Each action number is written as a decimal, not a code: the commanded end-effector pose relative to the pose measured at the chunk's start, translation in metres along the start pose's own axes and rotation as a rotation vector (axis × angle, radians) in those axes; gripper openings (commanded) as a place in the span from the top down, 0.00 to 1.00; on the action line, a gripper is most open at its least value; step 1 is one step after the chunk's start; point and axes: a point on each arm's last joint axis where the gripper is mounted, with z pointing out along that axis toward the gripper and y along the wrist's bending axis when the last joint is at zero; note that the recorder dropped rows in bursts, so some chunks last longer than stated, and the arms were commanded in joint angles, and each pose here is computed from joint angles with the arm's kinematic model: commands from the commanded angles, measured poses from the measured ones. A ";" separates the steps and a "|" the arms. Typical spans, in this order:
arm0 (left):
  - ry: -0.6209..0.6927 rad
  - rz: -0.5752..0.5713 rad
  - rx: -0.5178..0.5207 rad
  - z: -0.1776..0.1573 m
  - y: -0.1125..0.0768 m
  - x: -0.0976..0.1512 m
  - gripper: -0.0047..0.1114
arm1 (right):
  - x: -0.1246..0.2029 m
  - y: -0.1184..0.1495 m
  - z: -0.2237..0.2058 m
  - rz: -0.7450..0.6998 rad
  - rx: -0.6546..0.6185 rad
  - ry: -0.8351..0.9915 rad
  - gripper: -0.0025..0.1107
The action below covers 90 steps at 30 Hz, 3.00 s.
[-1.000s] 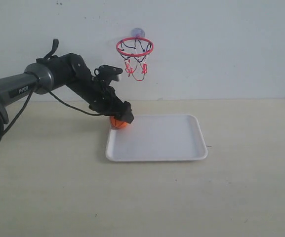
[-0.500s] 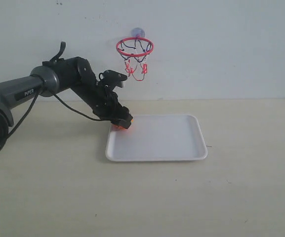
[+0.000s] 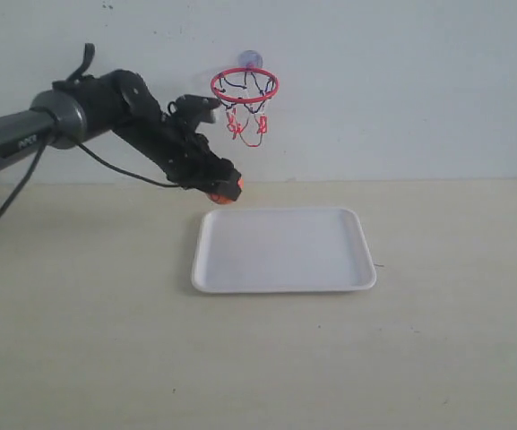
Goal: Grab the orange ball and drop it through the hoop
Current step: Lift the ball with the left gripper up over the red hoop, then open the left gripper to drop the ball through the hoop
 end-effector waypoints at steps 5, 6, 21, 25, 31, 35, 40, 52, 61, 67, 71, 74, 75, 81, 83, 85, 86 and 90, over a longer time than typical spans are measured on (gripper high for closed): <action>-0.052 -0.075 0.122 -0.066 0.030 -0.007 0.92 | -0.001 0.000 0.000 -0.009 0.002 -0.011 0.98; -0.041 -0.074 0.131 -0.069 0.032 -0.005 0.92 | -0.001 0.000 0.000 -0.009 0.002 -0.011 0.98; -0.494 0.050 0.130 -0.128 0.011 -0.061 0.92 | -0.001 0.000 0.000 -0.009 0.002 -0.011 0.98; -0.586 0.074 0.074 -0.126 0.004 -0.073 0.92 | -0.001 0.000 0.000 -0.009 0.002 -0.011 0.98; -0.632 0.085 0.023 -0.118 -0.005 -0.080 0.92 | -0.001 0.000 0.000 -0.009 0.002 -0.009 0.98; -0.680 0.051 0.005 -0.119 -0.005 -0.084 0.92 | -0.001 0.000 0.000 -0.009 0.002 -0.009 0.98; -0.709 -0.025 0.052 -0.110 -0.003 -0.083 0.92 | -0.001 0.000 0.000 -0.009 0.002 -0.009 0.98; -0.769 -0.117 0.158 -0.085 -0.001 -0.079 0.89 | -0.001 0.000 0.000 -0.009 0.002 -0.009 0.98; -0.771 -0.061 0.130 -0.081 -0.003 -0.078 0.61 | -0.001 0.000 0.000 -0.009 0.002 -0.009 0.98; -0.774 -0.025 0.112 -0.082 -0.001 -0.078 0.52 | -0.001 0.000 0.000 -0.009 0.002 -0.009 0.98; -0.777 -0.029 0.102 -0.082 0.000 -0.078 0.47 | -0.001 0.000 0.000 -0.009 0.002 -0.009 0.98; -0.780 -0.035 0.097 -0.083 0.003 -0.078 0.43 | -0.001 0.000 0.000 -0.009 0.002 -0.009 0.98; -0.779 -0.038 0.095 -0.082 0.004 -0.077 0.42 | -0.001 0.000 0.000 -0.009 0.002 -0.009 0.98; -0.790 -0.082 0.121 -0.080 0.007 -0.076 0.38 | -0.001 0.000 0.000 -0.009 0.002 -0.009 0.98; -0.790 -0.082 0.121 -0.080 0.007 -0.076 0.38 | -0.001 0.000 0.000 -0.009 0.002 -0.009 0.98; -0.790 -0.082 0.121 -0.080 0.007 -0.076 0.38 | -0.001 0.000 0.000 -0.009 0.002 -0.009 0.98; -0.790 -0.082 0.121 -0.080 0.007 -0.076 0.38 | -0.001 0.000 0.000 -0.009 0.002 -0.009 0.98; -0.789 -0.080 0.119 -0.080 0.007 -0.076 0.38 | -0.001 0.000 0.000 -0.009 0.002 -0.009 0.98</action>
